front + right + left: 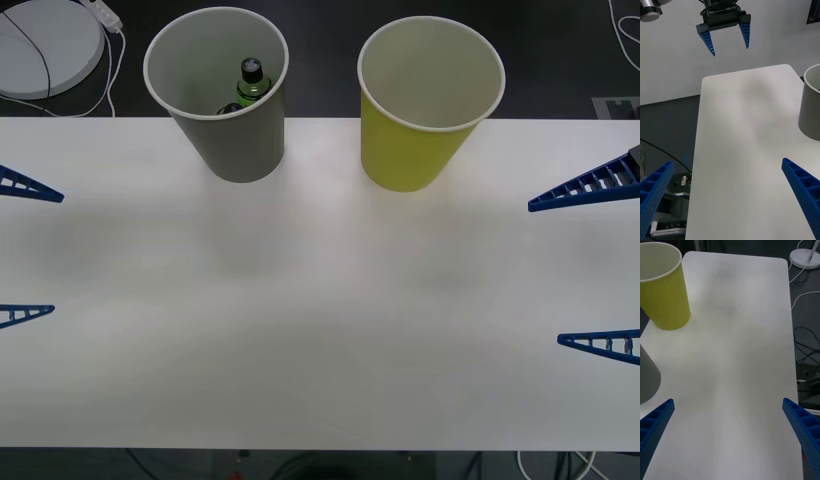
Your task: Put the can into the green bin and the plastic bottle into the gray bin
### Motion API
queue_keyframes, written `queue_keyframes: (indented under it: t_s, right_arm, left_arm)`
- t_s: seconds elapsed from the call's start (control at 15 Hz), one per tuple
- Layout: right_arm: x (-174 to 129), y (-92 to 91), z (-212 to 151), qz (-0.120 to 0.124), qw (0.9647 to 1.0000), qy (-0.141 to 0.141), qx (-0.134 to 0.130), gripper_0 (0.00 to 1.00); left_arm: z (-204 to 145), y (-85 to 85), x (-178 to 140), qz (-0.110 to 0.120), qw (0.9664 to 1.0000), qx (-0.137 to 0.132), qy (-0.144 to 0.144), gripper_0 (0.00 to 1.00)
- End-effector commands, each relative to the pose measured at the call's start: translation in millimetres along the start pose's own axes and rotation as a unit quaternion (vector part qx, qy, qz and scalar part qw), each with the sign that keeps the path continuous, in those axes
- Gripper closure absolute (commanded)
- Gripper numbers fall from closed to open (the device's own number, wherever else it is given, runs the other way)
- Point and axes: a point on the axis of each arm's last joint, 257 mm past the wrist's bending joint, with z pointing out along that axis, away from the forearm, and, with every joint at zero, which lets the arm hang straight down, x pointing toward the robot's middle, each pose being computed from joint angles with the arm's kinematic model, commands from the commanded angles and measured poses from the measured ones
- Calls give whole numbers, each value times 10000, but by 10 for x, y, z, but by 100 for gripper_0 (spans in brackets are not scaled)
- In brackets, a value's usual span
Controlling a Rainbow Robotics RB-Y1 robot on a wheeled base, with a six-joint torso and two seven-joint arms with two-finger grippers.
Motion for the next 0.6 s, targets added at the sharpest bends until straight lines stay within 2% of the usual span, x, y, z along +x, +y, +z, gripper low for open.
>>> queue_keyframes:
  t_s: [0.07,0.6]
  right_arm:
    - [0,0,0,0,10000,0,0,0]
    - [0,0,0,0,10000,0,0,0]
  left_arm:
    - [9,-7,-4,15,10000,14,-8,0]
    - [18,-30,-33,18,10000,58,-65,0]
